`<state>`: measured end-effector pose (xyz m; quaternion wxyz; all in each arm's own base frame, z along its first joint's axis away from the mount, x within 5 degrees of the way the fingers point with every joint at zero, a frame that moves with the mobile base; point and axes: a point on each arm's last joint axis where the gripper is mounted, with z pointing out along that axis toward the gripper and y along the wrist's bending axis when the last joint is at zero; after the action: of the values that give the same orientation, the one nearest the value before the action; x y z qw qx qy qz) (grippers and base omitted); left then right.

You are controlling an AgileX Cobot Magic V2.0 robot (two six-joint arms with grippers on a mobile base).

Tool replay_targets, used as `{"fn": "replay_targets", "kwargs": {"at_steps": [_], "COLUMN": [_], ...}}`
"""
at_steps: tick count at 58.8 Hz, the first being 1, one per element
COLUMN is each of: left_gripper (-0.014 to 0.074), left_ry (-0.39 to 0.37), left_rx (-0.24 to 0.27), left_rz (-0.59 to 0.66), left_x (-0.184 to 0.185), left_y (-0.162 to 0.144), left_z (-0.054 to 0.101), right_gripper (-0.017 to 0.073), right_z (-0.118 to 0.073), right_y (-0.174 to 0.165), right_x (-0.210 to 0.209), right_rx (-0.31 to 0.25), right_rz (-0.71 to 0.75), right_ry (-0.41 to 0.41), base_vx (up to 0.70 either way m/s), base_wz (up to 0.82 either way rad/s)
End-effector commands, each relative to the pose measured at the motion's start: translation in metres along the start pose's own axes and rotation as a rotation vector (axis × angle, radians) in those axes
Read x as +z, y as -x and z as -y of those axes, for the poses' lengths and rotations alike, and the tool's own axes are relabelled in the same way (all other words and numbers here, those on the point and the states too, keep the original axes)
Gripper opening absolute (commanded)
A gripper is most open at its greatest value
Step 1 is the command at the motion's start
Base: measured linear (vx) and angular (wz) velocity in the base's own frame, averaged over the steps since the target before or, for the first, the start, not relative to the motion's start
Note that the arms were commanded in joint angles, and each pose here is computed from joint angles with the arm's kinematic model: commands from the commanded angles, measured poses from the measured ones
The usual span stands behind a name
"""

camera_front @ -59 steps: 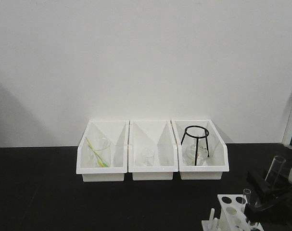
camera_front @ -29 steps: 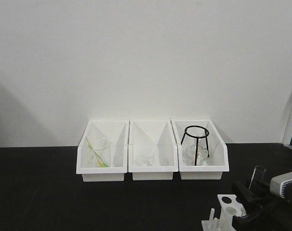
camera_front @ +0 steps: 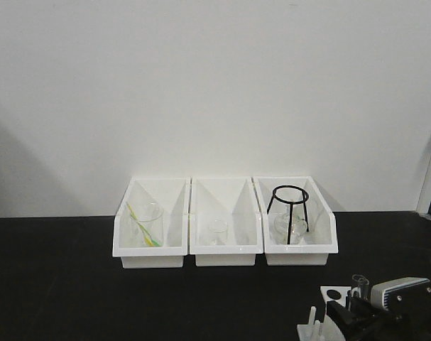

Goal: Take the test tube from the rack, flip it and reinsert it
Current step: 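Lower the test tube into the rack hole and open the right gripper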

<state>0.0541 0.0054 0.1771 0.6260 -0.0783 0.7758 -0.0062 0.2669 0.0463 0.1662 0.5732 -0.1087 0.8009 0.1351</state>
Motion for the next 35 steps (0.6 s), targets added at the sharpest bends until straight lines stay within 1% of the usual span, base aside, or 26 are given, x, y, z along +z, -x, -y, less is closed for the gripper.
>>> {"fn": "replay_targets", "kwargs": {"at_steps": [1,8,11,16,23,25,28,32,35], "left_gripper": [-0.0006,-0.0006,-0.0006,-0.0006,-0.0006,-0.0006,-0.0006,-0.0006,-0.0006], "left_ry": [-0.023,-0.023,-0.023,-0.023,-0.023,-0.023,-0.023,-0.023,-0.023], "left_rx": [-0.002,-0.002,-0.002,-0.002,-0.002,-0.002,-0.002,-0.002,-0.002], "left_rz": [0.096,0.096,0.096,0.096,0.096,0.096,0.096,0.096,0.096], "left_x": [-0.001,-0.001,-0.001,-0.001,-0.001,-0.001,-0.001,-0.001,-0.001], "left_y": [0.008,0.008,0.008,0.008,0.008,0.008,0.008,0.008,0.008], "left_z": [0.002,0.002,0.002,0.002,0.002,0.002,0.002,0.002,0.002], "right_gripper": [0.0020,0.0076,0.0115,0.0203,0.0355,0.0407,0.0460,0.0512,0.0540], "right_z": [-0.001,-0.001,-0.001,-0.001,-0.002,-0.003,-0.004,-0.006,-0.007], "right_y": [0.018,0.016,0.016,0.016,0.020,0.025,0.032,0.043,0.052], "right_x": [0.002,0.003,0.003,0.003,0.001,-0.002,-0.007,-0.015,-0.024], "right_rx": [-0.004,0.000,0.001,0.000,-0.008,-0.013,-0.022,-0.033,-0.024], "right_rz": [0.129,0.121,0.122,0.121,0.136,0.153,0.178,0.210,0.229], "right_ry": [0.023,0.022,0.022,0.022,0.025,0.025,0.024,0.019,0.012], "base_vx": [0.00,0.00,0.00,0.00,0.00,0.00,0.00,0.00,0.00], "base_wz": [0.00,0.00,0.00,0.00,0.00,0.00,0.00,0.00,0.00]}}
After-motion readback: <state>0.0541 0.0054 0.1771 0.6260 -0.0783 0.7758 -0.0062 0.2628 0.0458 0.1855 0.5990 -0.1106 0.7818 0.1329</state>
